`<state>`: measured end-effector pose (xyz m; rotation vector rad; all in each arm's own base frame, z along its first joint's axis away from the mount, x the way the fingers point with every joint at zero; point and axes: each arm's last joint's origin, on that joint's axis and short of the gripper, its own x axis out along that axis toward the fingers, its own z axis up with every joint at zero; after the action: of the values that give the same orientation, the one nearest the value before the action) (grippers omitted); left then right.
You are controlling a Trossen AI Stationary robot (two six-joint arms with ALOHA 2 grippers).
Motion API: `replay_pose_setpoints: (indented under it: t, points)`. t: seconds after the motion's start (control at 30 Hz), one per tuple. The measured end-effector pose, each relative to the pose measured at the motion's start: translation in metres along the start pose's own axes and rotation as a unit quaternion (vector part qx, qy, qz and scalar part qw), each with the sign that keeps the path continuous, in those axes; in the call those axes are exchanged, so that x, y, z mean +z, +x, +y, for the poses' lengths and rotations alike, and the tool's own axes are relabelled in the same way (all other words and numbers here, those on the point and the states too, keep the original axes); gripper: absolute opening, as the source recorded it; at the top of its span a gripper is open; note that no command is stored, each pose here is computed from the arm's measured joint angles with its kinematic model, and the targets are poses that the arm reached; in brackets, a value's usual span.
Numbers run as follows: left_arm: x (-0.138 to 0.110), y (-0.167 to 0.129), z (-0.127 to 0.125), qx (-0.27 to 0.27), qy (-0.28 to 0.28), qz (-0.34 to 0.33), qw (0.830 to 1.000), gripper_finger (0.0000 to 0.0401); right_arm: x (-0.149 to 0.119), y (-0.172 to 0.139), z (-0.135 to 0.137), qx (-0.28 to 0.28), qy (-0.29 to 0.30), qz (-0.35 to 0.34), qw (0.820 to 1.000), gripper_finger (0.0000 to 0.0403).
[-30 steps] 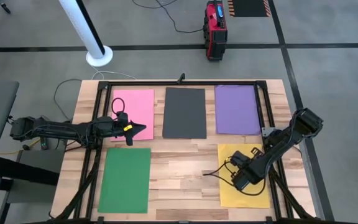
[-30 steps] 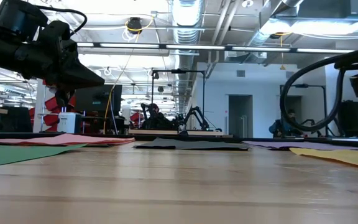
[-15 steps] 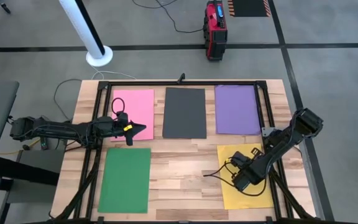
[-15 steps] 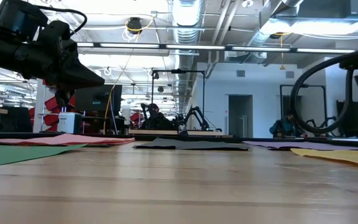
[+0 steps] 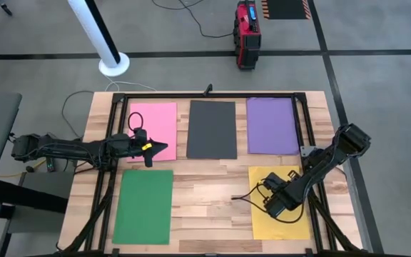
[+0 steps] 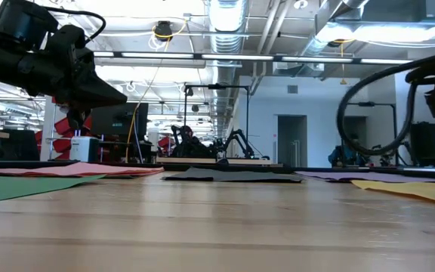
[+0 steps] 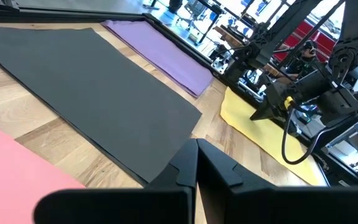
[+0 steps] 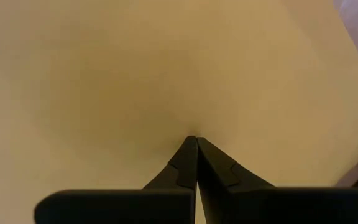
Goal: Organize paper
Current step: Move the yellow paper to the bottom right of the table, then move the pink paper to the bottom center of the table
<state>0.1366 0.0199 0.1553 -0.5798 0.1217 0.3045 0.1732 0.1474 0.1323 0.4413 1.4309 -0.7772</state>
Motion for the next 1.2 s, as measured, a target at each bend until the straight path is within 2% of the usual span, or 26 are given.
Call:
replay_pose_setpoints:
  t: [0.5, 0.83, 1.2]
  points:
    - [-0.001, 0.000, 0.000, 0.002, 0.000, 0.003, 1.000, 0.0000, 0.005, -0.004, 0.004, 0.011, 0.010, 0.003, 1.000, 0.0000]
    - [-0.001, 0.000, 0.000, 0.002, 0.001, 0.003, 1.000, 0.0000, 0.004, -0.004, 0.001, -0.007, 0.016, 0.018, 1.000, 0.0000]
    - [-0.001, 0.000, 0.000, 0.002, 0.001, 0.003, 1.000, 0.0000, -0.002, -0.022, -0.007, 0.027, 0.004, 0.013, 1.000, 0.0000]
